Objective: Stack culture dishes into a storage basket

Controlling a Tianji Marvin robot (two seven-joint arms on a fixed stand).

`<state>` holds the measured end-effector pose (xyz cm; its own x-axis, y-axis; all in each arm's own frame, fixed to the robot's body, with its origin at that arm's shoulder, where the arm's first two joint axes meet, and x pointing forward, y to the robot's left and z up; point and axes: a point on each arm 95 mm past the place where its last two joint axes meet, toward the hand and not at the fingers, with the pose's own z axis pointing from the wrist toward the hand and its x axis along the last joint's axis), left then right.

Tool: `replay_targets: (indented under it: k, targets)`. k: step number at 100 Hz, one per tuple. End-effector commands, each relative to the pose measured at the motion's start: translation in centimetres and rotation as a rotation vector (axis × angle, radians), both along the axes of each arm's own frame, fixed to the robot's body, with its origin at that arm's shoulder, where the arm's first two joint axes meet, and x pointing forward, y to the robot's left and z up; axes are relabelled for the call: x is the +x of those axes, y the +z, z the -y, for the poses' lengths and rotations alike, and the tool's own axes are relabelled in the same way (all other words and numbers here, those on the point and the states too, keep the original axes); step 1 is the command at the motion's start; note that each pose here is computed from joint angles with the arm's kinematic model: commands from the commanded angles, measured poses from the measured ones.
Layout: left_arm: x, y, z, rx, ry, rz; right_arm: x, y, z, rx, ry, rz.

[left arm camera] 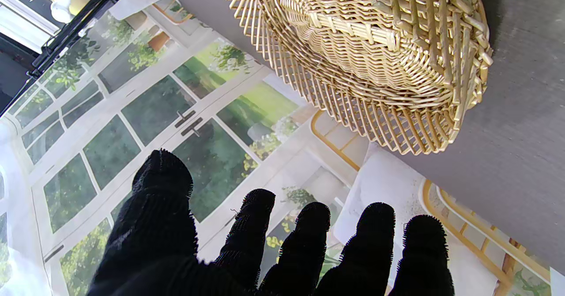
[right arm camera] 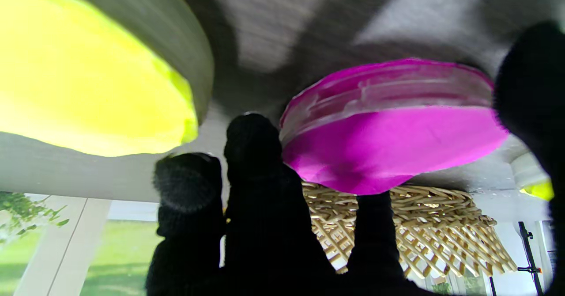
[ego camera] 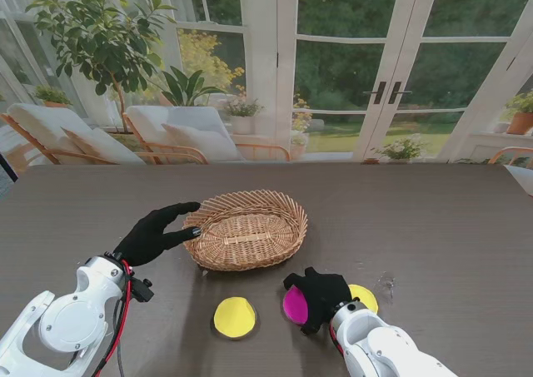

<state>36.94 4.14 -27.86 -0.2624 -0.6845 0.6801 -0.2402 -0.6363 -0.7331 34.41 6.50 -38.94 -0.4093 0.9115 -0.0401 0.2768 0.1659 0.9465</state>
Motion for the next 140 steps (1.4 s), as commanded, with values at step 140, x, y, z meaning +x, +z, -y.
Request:
replay_targets:
  k: [140]
  targets:
    - [-0.6,0.2,-0.5,-0.009,0.004,-0.006,-1.0,0.7,-0.4,0.099,-0.009,-0.011]
